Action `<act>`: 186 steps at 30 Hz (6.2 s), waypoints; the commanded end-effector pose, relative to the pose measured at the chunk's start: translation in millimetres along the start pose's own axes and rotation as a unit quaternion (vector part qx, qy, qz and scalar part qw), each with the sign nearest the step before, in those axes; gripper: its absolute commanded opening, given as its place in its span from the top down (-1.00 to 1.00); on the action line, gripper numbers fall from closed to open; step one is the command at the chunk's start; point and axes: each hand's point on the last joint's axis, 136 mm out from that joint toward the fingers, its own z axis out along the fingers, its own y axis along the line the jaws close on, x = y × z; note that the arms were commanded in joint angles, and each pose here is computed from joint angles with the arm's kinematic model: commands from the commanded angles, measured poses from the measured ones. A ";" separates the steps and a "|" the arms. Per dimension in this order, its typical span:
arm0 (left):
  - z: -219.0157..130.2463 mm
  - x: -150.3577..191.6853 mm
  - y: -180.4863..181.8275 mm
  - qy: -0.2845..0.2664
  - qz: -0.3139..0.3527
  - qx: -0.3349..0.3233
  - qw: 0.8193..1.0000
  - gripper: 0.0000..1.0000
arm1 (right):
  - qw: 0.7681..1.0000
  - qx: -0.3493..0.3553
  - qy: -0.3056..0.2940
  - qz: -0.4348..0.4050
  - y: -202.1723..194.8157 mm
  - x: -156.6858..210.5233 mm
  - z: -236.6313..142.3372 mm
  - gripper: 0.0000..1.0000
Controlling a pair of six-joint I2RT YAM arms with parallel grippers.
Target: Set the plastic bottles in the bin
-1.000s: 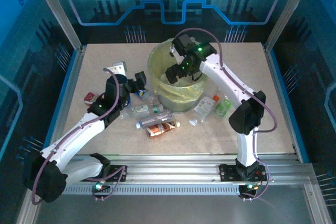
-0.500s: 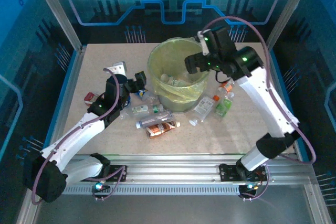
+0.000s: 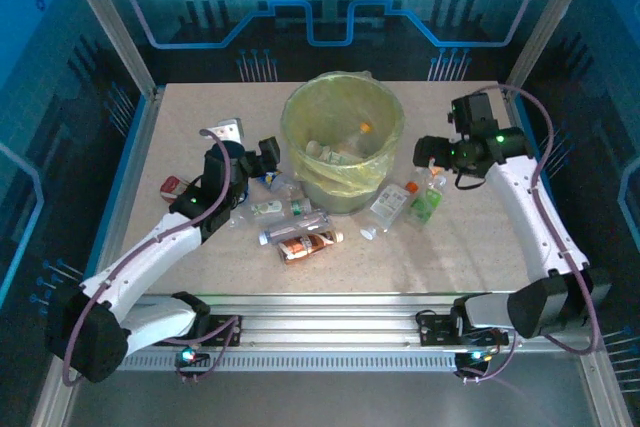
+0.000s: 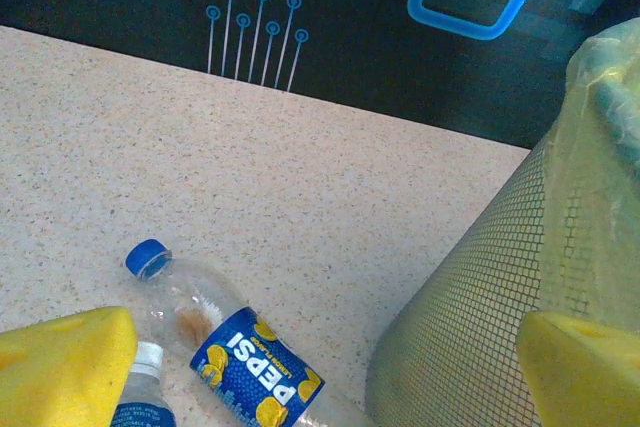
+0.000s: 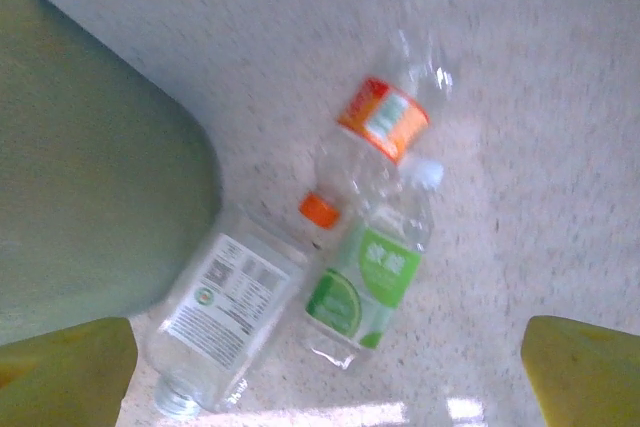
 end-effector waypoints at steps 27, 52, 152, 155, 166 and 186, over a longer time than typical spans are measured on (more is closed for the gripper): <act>6.3 3.7 0.5 0.008 -0.016 -0.003 1.000 -0.98 | 0.985 0.023 0.130 0.114 -34.4 56.7 121.0 -1.00; 8.3 5.7 0.6 0.012 -0.015 -0.004 1.000 -0.98 | 0.978 0.058 0.157 0.125 -54.0 72.2 155.6 -0.47; -1.3 -0.8 6.1 -0.001 -0.017 -0.009 1.000 -0.98 | 0.941 -0.192 -0.180 -0.212 165.0 -65.9 -131.8 0.64; -2.3 -1.7 6.4 -0.003 -0.017 -0.009 1.000 -0.98 | 0.936 -0.200 -0.166 -0.239 186.6 -66.0 -123.5 0.58; -4.0 -2.2 9.9 -0.005 -0.013 -0.015 1.000 -0.98 | 0.944 -0.156 -0.083 -0.279 212.2 -64.4 -56.2 0.30; -4.9 -5.2 13.0 -0.007 -0.010 -0.021 1.000 -0.98 | 0.951 -0.072 -0.024 -0.299 205.9 -63.9 17.5 -0.45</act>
